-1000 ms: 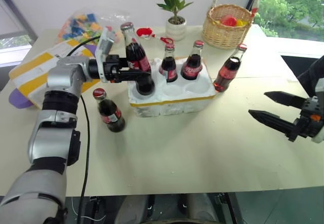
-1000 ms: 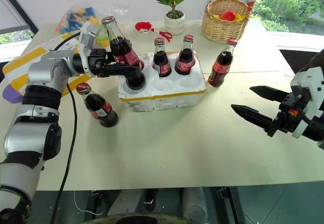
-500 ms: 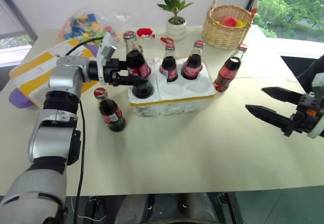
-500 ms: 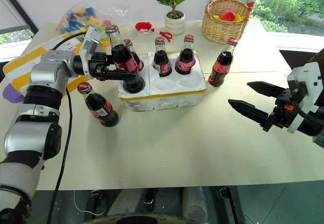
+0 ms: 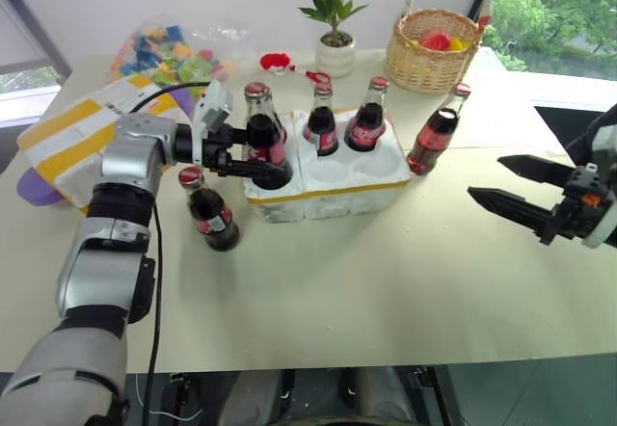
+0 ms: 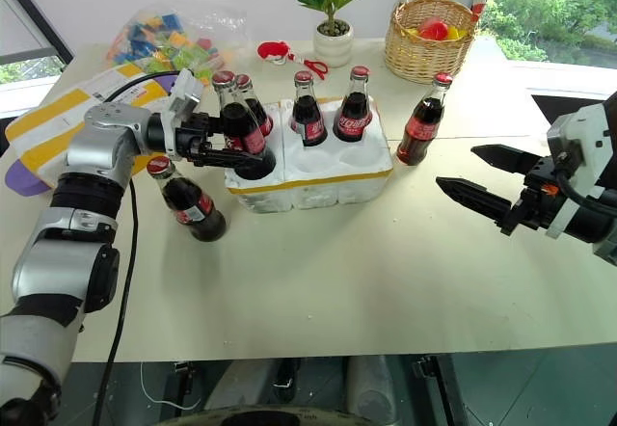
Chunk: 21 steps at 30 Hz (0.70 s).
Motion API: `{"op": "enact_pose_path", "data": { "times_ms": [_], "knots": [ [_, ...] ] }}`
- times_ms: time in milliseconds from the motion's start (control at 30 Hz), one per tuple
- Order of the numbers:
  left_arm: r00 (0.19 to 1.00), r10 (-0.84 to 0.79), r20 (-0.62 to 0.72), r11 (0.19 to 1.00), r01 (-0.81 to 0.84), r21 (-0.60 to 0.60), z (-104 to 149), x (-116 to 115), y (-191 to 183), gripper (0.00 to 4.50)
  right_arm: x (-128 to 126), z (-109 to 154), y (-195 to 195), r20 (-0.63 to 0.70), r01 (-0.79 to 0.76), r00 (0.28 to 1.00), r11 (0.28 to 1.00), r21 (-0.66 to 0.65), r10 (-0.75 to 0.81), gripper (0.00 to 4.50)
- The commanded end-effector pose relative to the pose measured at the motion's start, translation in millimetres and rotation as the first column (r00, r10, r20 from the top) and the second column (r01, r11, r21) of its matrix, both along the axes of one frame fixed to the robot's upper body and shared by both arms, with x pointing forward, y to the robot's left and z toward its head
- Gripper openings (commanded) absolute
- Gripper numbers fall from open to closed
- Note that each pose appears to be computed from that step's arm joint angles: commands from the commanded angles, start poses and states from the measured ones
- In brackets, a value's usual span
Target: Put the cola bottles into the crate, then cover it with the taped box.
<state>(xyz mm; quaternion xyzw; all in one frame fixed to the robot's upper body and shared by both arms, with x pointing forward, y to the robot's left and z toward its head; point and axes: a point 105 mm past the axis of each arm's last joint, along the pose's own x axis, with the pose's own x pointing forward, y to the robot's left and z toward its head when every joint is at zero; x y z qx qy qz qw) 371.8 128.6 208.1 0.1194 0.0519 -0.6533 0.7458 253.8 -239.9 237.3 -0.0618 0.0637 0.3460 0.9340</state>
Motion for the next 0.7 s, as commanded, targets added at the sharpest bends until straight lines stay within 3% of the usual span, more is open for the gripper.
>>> {"op": "enact_pose_path", "data": {
  "times_ms": [33, 200, 333, 700],
  "knots": [
    [0.999, -0.001, 0.043, 1.000, -0.001, 0.027, 5.3, -1.5, 3.9, 4.41, 2.2, 11.4, 1.6, 0.049, -0.011, 0.999, 1.000, -0.022, 0.012, 4.50],
    [0.999, 0.005, 0.054, 1.000, -0.006, 0.027, 6.7, -3.8, 8.4, 4.41, 6.3, 11.4, 5.7, 0.051, -0.036, 0.998, 0.999, -0.029, 0.037, 4.50],
    [0.994, 0.050, 0.094, 0.999, -0.050, 0.006, 23.0, -8.6, 23.5, 4.41, 8.9, 11.3, 12.4, 0.044, -0.096, 0.994, 0.994, -0.043, 0.098, 4.50],
    [0.896, 0.391, 0.212, 0.920, -0.387, -0.061, 71.4, -28.6, 106.4, 4.41, 25.5, 5.5, 48.2, 0.005, -0.347, 0.937, 0.936, -0.063, 0.348, 4.50]
  ]
}}
